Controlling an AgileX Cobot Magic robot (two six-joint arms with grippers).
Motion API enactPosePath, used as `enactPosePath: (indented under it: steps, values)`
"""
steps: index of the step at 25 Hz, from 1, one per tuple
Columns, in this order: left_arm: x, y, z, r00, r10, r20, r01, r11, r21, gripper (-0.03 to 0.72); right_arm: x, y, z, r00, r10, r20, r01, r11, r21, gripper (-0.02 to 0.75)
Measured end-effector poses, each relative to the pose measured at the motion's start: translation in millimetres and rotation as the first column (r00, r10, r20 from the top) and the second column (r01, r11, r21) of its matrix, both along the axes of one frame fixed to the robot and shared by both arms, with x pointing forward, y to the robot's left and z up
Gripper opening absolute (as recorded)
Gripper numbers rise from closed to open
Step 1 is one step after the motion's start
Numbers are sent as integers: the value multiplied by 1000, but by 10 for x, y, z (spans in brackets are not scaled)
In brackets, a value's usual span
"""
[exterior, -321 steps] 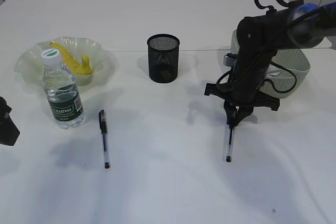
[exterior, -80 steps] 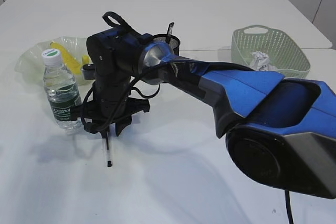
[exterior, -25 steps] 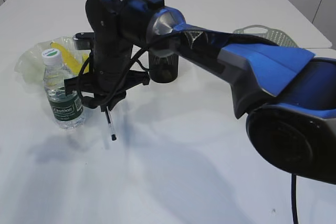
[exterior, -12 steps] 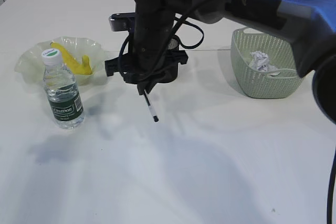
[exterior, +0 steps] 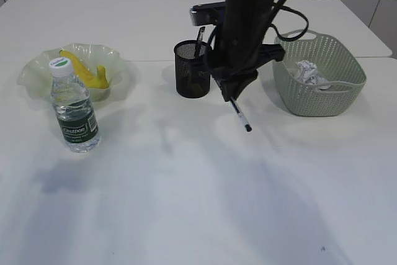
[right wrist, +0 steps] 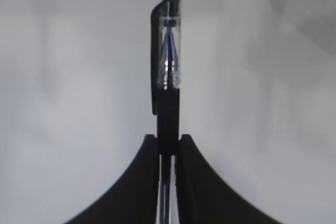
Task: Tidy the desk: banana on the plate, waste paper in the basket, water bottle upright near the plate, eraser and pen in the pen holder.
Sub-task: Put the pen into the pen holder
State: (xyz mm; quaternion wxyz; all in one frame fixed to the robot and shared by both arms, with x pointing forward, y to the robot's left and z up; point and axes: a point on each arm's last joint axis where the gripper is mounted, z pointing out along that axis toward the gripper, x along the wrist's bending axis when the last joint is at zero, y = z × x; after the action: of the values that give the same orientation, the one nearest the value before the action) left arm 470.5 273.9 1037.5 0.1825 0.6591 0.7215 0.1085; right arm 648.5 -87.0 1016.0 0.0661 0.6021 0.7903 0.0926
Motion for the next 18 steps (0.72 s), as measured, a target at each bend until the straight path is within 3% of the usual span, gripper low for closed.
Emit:
enactPosePath:
  steps: [7,18]
  values:
    - [0,0,0,1000,0,0,0,1000,0,460,-177,-407,64,1000,-19,-6,19,999,-35,41]
    - [5,2,2,1000,-1,6,1,1000,3,460,-354,-490,-179,990,60,126,-59,998,-7,41]
